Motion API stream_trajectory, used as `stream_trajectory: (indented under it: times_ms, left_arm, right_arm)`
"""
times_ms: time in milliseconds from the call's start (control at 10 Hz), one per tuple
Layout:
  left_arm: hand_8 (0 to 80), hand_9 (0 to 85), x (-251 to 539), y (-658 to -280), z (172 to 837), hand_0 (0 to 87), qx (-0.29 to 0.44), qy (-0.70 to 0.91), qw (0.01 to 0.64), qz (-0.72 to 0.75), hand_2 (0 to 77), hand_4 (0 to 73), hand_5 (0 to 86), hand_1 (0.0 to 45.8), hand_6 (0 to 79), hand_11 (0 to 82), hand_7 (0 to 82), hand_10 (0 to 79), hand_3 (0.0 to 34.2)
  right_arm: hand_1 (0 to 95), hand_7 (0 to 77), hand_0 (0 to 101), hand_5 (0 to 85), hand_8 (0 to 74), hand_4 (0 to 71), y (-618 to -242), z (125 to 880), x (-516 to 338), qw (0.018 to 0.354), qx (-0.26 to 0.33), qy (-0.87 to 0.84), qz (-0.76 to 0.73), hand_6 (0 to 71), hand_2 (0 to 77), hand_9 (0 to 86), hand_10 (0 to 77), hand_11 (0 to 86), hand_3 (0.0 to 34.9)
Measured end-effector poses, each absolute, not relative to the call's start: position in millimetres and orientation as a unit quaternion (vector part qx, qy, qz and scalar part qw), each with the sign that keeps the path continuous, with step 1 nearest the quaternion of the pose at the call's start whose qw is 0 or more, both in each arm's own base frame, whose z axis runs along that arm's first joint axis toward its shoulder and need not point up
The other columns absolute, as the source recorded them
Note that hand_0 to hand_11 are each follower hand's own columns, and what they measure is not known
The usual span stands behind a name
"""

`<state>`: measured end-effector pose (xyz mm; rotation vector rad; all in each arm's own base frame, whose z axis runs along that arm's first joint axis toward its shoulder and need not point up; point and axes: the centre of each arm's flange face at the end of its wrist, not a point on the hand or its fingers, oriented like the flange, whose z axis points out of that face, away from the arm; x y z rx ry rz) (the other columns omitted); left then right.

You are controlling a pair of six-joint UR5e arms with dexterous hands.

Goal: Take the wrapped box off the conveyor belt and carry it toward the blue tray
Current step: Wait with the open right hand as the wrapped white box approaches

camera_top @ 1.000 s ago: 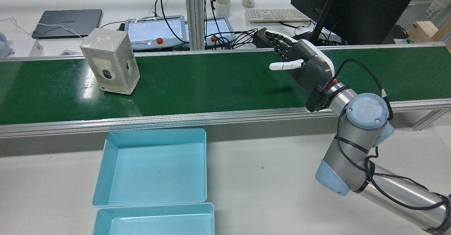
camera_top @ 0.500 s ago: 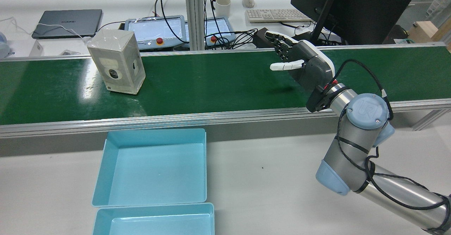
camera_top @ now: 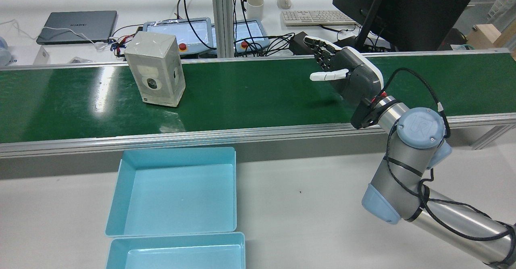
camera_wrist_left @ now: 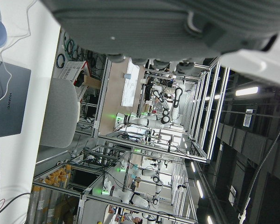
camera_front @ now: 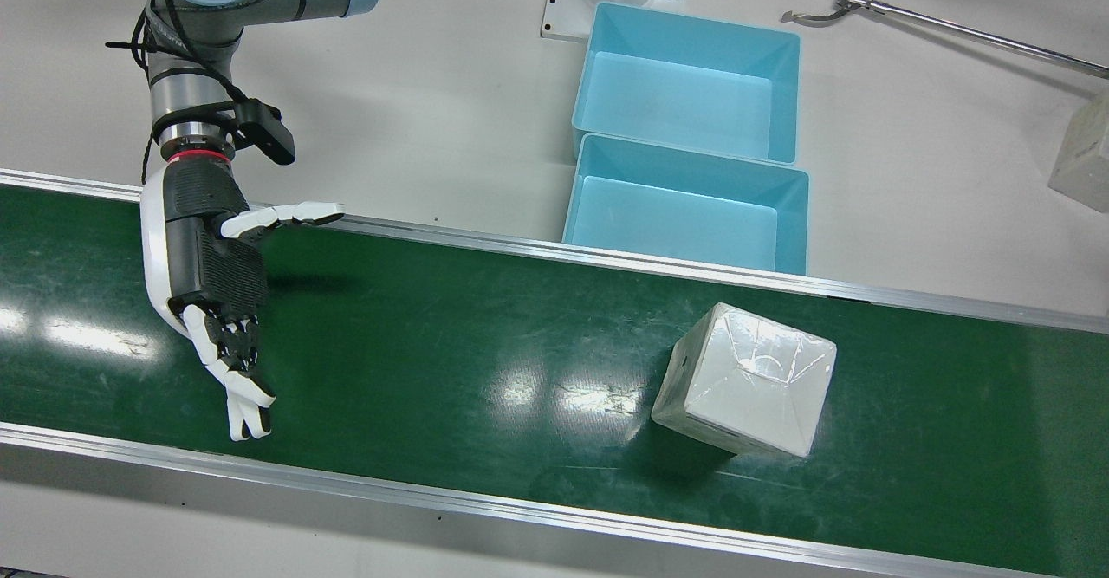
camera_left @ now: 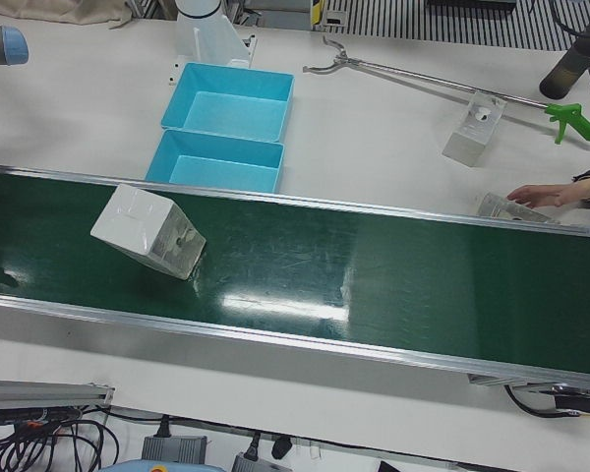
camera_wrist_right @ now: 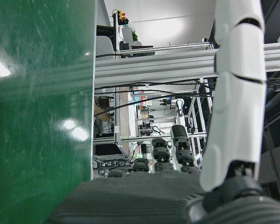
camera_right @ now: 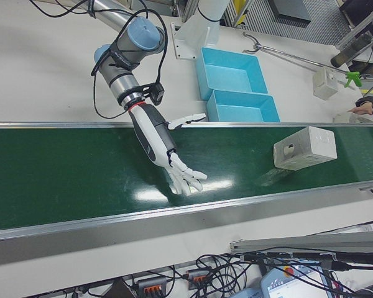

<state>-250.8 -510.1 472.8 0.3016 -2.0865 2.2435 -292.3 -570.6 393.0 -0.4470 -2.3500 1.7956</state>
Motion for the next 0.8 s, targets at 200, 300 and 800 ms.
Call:
stream_trajectory:
  times_ms: [200, 300, 800]
  left_arm:
    - [0.5, 0.5, -250.8, -510.1, 472.7, 0.0, 0.098, -0.677, 0.032, 0.728, 1.1, 0.0, 1.1, 0.0, 0.5, 0.5, 0.5, 0.5, 0.0]
    - [0.5, 0.5, -250.8, -510.1, 472.7, 0.0, 0.098, -0.677, 0.031, 0.728, 1.1, 0.0, 1.1, 0.0, 0.5, 0.5, 0.5, 0.5, 0.0]
    - [0.5, 0.0, -250.8, -510.1, 472.8, 0.0, 0.098, -0.677, 0.032, 0.728, 1.1, 0.0, 1.1, 0.0, 0.5, 0.5, 0.5, 0.5, 0.0]
  right_arm:
    - [14.2, 2.2, 47, 18.0, 1.1, 9.3, -570.8, 391.6, -293.9, 0.075, -0.149, -0.784, 0.598, 2.7, 10.9, 3.8, 0.0, 1.1, 0.0]
    - [14.2, 2.2, 47, 18.0, 1.1, 9.8, -570.9, 390.9, -294.6, 0.075, -0.149, -0.784, 0.598, 2.7, 10.9, 3.8, 0.0, 1.1, 0.0]
    - [14.2, 2.7, 47, 18.0, 1.1, 9.8, -570.7, 390.5, -295.9, 0.076, -0.148, -0.784, 0.597, 2.7, 10.9, 3.8, 0.0, 1.1, 0.0]
